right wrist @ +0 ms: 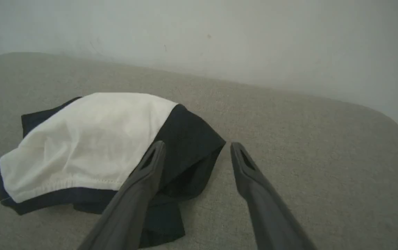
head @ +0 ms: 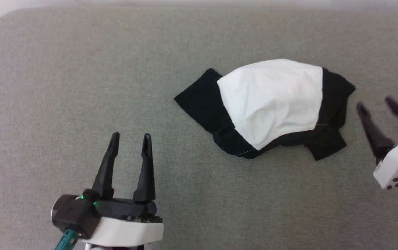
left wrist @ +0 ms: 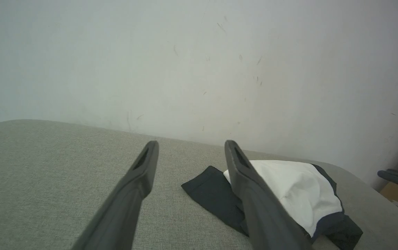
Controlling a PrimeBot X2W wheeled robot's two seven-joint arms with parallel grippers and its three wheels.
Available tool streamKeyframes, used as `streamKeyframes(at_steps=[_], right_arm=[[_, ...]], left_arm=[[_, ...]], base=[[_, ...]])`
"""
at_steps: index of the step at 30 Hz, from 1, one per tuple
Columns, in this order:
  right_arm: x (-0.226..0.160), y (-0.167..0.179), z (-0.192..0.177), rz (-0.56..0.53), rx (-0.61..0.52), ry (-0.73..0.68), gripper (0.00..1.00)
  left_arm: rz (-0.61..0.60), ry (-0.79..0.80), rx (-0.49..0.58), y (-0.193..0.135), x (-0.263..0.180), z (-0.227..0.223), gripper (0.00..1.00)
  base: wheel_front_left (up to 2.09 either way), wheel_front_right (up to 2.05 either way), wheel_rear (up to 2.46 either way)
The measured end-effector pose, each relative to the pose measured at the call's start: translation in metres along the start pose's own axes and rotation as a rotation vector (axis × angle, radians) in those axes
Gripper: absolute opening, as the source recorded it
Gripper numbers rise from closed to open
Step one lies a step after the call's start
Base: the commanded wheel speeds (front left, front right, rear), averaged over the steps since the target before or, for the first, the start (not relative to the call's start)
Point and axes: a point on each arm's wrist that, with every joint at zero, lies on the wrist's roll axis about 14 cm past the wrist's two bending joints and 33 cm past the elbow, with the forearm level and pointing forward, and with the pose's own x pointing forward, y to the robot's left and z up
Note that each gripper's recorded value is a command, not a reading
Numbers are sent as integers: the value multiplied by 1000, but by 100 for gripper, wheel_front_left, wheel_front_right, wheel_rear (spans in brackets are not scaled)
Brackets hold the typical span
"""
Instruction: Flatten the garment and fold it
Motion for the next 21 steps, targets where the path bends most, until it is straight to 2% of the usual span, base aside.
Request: streamKeyframes(at_steps=[4,7,16,18,19,21], right_arm=[[7,1,-57,46,5,254,100],[10,2,-88,79,-24,386,100],[31,28,-131,211,-85,522,100],[37,32,-135,235,-95,534,24],[39,34,-135,242,-96,535,0],[44,36,-134,249,-100,528,0]], left_arm=[[5,22,-2,3,5,-11,100],[10,31,5,5,9,-16,100],[52,75,23,21,9,-32,100],[59,79,26,23,10,-33,100],[61,78,27,24,10,-33,100],[68,80,30,26,10,-34,100]], base=[[0,0,0],[0,0,0],[0,0,0],[0,0,0],[0,0,0],[0,0,0]])
